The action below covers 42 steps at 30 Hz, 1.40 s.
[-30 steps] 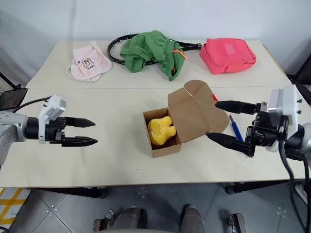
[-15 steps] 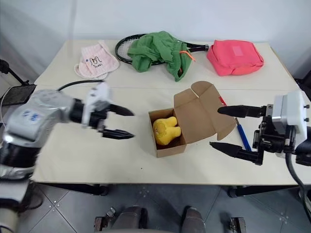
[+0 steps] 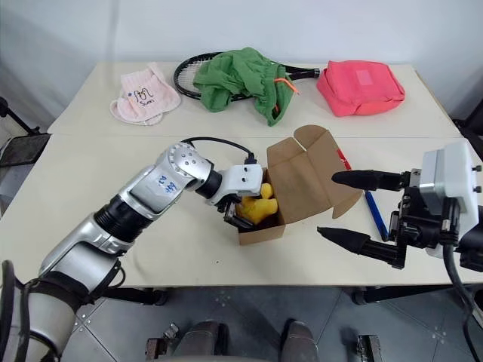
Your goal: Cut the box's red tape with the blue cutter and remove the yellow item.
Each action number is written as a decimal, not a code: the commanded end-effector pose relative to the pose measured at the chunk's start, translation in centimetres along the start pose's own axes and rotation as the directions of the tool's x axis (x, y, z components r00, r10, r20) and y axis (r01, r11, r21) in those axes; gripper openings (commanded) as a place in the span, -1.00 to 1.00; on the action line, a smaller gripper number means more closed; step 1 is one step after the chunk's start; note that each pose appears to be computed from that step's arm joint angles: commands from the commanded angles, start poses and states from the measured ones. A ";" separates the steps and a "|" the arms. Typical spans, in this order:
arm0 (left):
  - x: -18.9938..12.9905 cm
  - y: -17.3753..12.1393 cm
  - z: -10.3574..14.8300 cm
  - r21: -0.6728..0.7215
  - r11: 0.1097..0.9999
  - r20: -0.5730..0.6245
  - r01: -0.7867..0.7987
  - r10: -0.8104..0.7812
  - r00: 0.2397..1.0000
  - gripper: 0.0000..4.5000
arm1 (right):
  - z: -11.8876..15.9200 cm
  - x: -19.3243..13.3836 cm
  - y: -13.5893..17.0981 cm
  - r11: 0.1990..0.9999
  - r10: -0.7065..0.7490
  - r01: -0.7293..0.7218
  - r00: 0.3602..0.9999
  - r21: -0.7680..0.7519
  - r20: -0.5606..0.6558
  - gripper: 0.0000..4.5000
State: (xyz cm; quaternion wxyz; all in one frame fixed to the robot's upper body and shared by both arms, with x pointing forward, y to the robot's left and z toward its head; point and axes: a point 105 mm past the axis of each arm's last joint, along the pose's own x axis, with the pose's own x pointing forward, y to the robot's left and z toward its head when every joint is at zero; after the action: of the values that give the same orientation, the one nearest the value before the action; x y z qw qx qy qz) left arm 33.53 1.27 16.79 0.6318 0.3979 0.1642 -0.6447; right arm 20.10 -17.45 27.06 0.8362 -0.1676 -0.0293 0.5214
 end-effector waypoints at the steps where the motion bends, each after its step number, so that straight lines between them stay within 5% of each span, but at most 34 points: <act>1: 0.2 0.3 0.5 0.053 0.999 -0.007 -0.011 0.011 1.000 0.16 | 0.6 -0.4 0.3 0.999 -0.033 0.034 0.999 -0.021 0.014 1.00; 7: -0.6 1.1 2.3 0.082 0.996 0.113 -0.036 0.027 0.993 -0.66 | 0.3 -1.1 0.2 0.997 -0.078 0.078 0.997 0.004 0.007 1.00; 10: -2.2 0.9 5.0 0.042 0.999 0.331 0.009 -0.022 0.943 -0.99 | 0.4 -1.6 -0.1 0.993 -0.111 0.108 0.993 0.049 0.043 1.00; 15: -5.9 2.8 6.8 -0.053 0.998 0.607 -0.014 0.044 0.794 -0.99 | 0.0 -2.1 -0.6 0.987 -0.151 0.148 0.987 0.062 0.059 1.00; 18: -9.3 4.1 6.5 -0.103 0.992 0.758 -0.068 0.123 0.641 -0.99 | 0.3 -1.7 -1.1 0.985 -0.172 0.169 0.980 0.036 0.101 1.00; 21: -13.4 5.6 3.4 -0.280 0.946 0.825 -0.165 0.325 0.462 -0.99 | 0.8 -0.7 -1.3 0.987 -0.162 0.163 0.975 0.003 0.151 1.00; 23: -15.8 5.7 -1.1 -0.446 0.864 0.767 -0.235 0.504 0.398 -0.99 | 0.8 0.4 -1.0 0.992 -0.123 0.128 0.974 -0.016 0.188 1.00; 27: -17.7 1.4 -11.0 -0.588 0.656 0.459 -0.474 0.753 0.472 -0.99 | -0.2 2.8 0.7 0.998 0.030 -0.015 0.965 -0.057 0.262 1.00; 30: -19.1 -2.2 -15.8 -0.665 0.474 0.241 -0.577 0.868 0.434 -0.99 | -1.6 4.1 1.8 0.988 0.147 -0.130 0.946 -0.078 0.291 1.00; 35: -18.8 -6.8 -18.3 -0.665 0.392 0.094 -0.635 0.888 0.450 -0.99 | -3.7 5.4 1.2 0.974 0.226 -0.219 0.932 -0.056 0.284 1.00; 42: -19.5 -8.5 -17.1 -0.678 0.403 0.110 -0.615 0.882 0.458 -0.07 | -4.0 5.8 0.6 0.961 0.274 -0.255 0.917 -0.103 0.291 1.00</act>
State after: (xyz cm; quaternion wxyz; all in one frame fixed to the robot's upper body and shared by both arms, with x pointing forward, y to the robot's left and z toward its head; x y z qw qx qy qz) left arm 29.34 28.01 15.39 0.9637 0.0553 0.0086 -0.2610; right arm 23.24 -13.01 21.71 0.7442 -0.1042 -0.1304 0.6468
